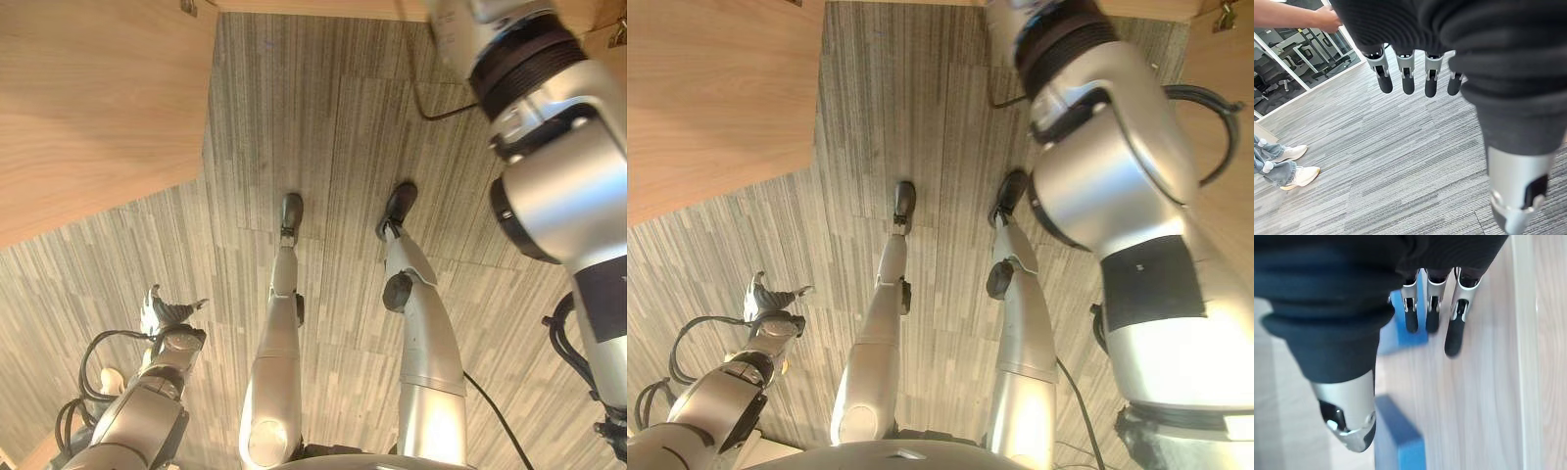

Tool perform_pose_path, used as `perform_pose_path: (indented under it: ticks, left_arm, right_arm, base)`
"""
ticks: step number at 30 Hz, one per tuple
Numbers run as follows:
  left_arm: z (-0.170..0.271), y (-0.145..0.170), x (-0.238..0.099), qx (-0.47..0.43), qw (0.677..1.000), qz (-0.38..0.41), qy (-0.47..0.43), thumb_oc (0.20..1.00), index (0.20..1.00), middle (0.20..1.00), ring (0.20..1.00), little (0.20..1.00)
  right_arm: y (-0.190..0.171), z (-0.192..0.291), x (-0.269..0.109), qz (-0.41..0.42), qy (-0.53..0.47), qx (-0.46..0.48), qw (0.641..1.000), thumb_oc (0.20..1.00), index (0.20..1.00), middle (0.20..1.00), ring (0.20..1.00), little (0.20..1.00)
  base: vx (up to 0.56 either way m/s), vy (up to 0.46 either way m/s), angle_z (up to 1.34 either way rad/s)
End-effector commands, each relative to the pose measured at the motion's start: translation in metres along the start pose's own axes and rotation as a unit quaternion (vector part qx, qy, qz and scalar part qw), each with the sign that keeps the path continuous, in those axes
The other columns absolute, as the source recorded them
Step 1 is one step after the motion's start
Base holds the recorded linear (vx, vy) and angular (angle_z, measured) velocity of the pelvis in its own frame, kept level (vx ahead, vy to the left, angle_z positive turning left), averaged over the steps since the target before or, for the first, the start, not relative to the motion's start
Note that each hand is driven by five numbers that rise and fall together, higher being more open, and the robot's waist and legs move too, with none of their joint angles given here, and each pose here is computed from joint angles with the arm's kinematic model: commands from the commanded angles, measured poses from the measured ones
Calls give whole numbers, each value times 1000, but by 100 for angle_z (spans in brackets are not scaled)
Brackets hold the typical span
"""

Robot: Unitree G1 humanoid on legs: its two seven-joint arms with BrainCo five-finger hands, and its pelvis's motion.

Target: Put the empty folder in the office cabinet

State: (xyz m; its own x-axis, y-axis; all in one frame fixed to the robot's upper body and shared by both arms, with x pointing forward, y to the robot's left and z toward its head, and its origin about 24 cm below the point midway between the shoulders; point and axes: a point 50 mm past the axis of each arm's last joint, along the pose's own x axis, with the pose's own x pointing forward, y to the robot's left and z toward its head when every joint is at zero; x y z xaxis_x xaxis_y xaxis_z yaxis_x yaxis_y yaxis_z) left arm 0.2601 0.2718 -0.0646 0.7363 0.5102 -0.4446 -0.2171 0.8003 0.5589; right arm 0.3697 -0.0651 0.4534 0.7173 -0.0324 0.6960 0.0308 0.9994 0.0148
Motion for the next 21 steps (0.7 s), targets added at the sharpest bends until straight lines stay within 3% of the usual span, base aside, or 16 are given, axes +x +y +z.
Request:
perform_pose_path:
  ticks: [1,4,6,9,10,11,12,13,14,15,16,21]
  left_arm:
    - [-30,28,-1,5,998,38,43,1000,1000,1000,1000,1000]
    - [-42,25,-5,8,998,29,59,1000,1000,1000,1000,1000]
    - [-59,25,-11,10,996,17,92,1000,1000,1000,1000,1000]
    - [-76,24,-17,-3,992,9,125,1000,1000,1000,1000,1000]
    - [-79,24,-18,-9,991,6,134,1000,1000,1000,1000,1000]
    - [-80,24,-19,-12,990,0,139,1000,1000,1000,1000,1000]
    - [-82,22,-20,-15,990,-10,142,1000,1000,1000,1000,1000]
    - [-82,22,-20,-15,990,-10,142,1000,1000,1000,1000,1000]
    - [-84,16,-22,-2,989,-24,147,1000,1000,1000,1000,1000]
    - [-84,16,-22,-2,989,-24,147,1000,1000,1000,1000,1000]
    - [-95,16,-27,1,986,-28,161,1000,1000,1000,1000,1000]
    - [-113,-3,-44,5,982,-59,182,1000,1000,1000,1000,1000]
  right_arm:
    - [32,-10,-10,59,23,-11,998,1000,1000,1000,1000,1000]
    - [32,-42,-22,86,64,16,994,1000,1000,1000,1000,1000]
    - [30,-107,-61,154,146,56,976,1000,1000,1000,1000,1000]
    - [15,-147,-98,217,192,32,957,1000,1000,1000,1000,1000]
    - [5,-160,-114,246,207,10,947,906,906,906,906,906]
    - [-29,-180,-131,245,236,-22,940,200,200,200,200,200]
    - [-61,-192,-150,254,257,-57,931,200,200,200,200,200]
    - [-61,-192,-150,254,257,-57,931,200,200,200,200,200]
    - [-96,-209,-181,245,292,-76,921,200,200,200,200,200]
    - [-96,-209,-181,245,292,-76,921,200,200,200,200,200]
    - [-121,-220,-209,223,326,-74,916,200,200,200,200,200]
    - [-145,-246,-273,159,398,-43,903,200,200,200,200,200]
  base:
    - [21,128,-8]
    - [-2,101,-8]
    - [-127,202,-8]
    - [-60,147,-10]
    - [-30,200,-20]
    - [-25,198,-19]
    - [-5,147,-6]
    - [-21,139,-2]
    - [-22,63,0]
    - [-44,125,-4]
    - [-33,79,-8]
    - [-39,48,-20]
